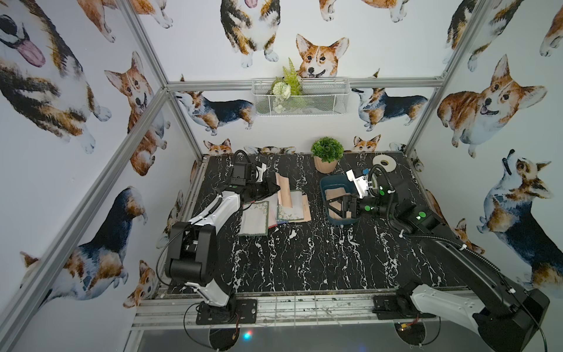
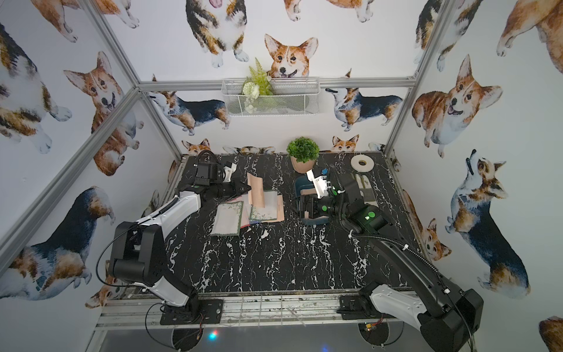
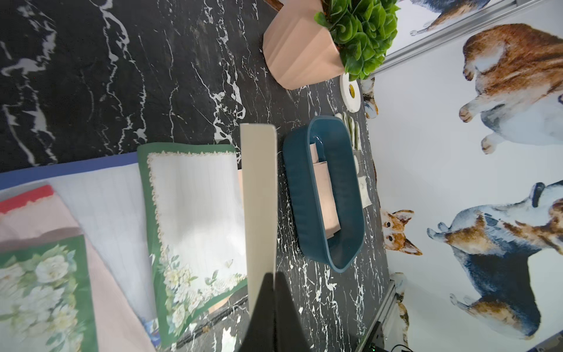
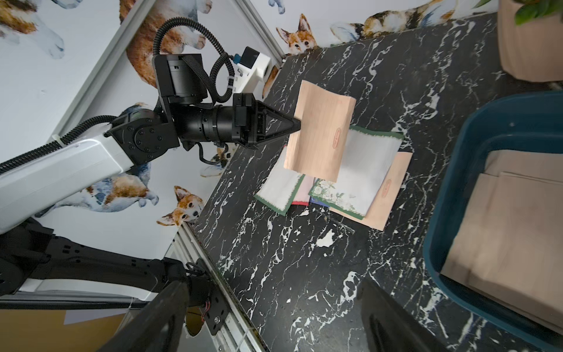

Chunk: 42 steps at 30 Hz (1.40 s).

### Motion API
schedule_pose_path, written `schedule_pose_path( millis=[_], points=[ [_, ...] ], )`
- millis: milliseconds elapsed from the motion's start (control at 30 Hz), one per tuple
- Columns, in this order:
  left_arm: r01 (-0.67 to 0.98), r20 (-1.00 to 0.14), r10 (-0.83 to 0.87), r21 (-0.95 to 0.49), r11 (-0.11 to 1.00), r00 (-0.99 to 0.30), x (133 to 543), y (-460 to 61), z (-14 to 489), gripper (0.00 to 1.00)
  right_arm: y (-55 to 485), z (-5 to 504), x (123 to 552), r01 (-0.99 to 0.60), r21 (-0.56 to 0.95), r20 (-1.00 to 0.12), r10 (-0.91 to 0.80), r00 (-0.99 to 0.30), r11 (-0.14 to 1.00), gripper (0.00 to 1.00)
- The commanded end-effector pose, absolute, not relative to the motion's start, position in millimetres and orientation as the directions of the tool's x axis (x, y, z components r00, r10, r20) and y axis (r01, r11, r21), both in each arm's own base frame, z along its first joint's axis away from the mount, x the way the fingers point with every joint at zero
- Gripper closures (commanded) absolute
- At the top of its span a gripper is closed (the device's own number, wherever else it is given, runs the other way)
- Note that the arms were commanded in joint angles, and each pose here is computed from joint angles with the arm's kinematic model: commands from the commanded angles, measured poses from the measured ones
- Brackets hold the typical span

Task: Take out the stationery paper from the storage box
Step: Place the stationery paper at the center of the board.

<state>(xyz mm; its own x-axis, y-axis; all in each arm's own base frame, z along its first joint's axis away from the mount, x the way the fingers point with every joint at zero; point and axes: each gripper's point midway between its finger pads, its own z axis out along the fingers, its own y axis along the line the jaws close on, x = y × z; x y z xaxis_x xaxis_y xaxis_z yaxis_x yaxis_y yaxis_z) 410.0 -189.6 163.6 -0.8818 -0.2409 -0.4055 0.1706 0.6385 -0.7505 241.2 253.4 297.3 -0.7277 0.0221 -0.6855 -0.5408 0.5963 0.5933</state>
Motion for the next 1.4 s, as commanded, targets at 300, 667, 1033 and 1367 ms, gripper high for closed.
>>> schedule_pose_path(
  millis=[300, 667, 1033, 1367],
  points=[
    [0.021, -0.35, -0.266, -0.638, 0.77, -0.898, 416.4, -161.1, 98.6, 1.0, 221.6, 252.4, 264.1, -0.445, 0.371, -0.649, -0.115, -0.752, 0.815, 0.07],
    [-0.118, -0.39, -0.27, -0.37, 0.921, -0.88, 387.1, -104.0, 92.6, 0.72, 191.8, 192.7, 308.0, -0.347, 0.101, -0.545, -0.24, -0.804, 0.933, 0.0],
    [-0.141, -0.547, -0.333, -0.362, 0.921, -0.768, 358.6, -80.1, 158.3, 0.27, 171.4, 112.4, 347.8, -0.251, 0.115, -0.289, -0.209, -0.934, 0.961, 0.01],
    [-0.122, -0.644, -0.368, -0.394, 0.911, -0.671, 322.4, -66.9, 201.7, 0.16, 167.4, 74.9, 366.8, -0.213, 0.042, -0.234, -0.198, -0.952, 0.976, 0.0]
  ],
)
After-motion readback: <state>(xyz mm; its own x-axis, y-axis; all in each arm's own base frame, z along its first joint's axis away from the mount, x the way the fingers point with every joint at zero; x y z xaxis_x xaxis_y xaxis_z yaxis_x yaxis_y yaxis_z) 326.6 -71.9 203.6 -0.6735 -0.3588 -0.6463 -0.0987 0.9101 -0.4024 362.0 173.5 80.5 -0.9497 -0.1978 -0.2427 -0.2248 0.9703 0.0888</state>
